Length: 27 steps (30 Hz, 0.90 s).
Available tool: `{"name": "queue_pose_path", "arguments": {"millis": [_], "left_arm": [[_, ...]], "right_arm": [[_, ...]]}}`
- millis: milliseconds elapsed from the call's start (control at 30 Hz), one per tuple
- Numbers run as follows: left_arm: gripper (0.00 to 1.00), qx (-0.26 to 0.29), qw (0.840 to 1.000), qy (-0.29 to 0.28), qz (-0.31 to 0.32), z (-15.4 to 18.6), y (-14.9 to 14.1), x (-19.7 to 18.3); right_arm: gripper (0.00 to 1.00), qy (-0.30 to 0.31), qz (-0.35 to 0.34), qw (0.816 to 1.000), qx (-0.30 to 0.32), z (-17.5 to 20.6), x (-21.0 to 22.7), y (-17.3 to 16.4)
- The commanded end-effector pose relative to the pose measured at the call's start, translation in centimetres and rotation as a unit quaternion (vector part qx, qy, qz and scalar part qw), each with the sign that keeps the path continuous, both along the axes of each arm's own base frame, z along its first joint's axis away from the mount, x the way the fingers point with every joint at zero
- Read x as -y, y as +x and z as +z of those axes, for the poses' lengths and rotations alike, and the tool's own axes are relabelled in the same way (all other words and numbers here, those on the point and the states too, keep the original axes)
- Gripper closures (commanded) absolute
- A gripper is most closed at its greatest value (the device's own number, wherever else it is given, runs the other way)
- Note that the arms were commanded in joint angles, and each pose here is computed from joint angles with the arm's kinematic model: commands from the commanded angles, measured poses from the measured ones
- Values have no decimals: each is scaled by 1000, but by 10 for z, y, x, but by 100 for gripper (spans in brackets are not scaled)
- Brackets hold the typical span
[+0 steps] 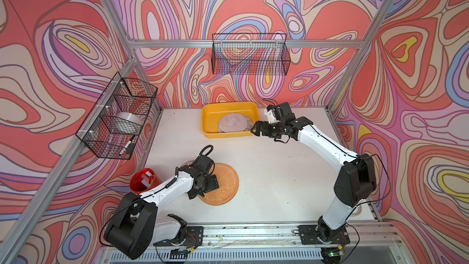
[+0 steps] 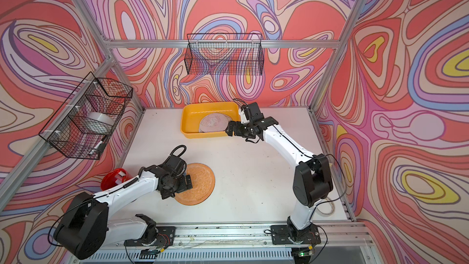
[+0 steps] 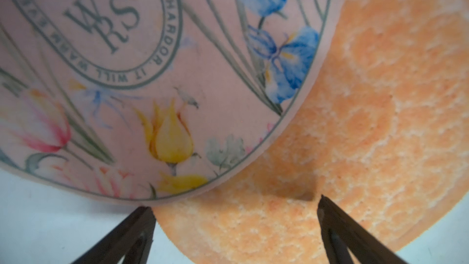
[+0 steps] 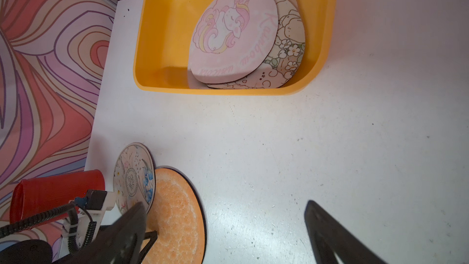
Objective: Put the coasters into the storage box
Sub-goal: Move the coaster to the center of the board.
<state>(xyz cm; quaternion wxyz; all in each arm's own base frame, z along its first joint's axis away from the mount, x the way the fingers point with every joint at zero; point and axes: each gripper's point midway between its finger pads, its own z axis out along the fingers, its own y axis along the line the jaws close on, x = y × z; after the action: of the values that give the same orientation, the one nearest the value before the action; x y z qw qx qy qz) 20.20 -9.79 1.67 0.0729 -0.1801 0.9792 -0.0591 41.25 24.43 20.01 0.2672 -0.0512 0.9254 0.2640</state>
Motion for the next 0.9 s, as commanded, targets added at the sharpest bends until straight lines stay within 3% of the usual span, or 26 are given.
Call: {"name": "queue_pose_path", "arguments": {"millis": [0, 633, 867], "left_arm": [[0, 4, 999, -39, -36, -22, 13, 20], [0, -10, 984, -69, -165, -22, 55, 96], [0, 15, 984, -55, -171, 6, 55, 91]], "right_arm": [[2, -2, -4, 1000, -1, -3, 1, -2], [2, -6, 8, 998, -63, -61, -12, -15], [2, -6, 1, 997, -76, -73, -14, -14]]}}
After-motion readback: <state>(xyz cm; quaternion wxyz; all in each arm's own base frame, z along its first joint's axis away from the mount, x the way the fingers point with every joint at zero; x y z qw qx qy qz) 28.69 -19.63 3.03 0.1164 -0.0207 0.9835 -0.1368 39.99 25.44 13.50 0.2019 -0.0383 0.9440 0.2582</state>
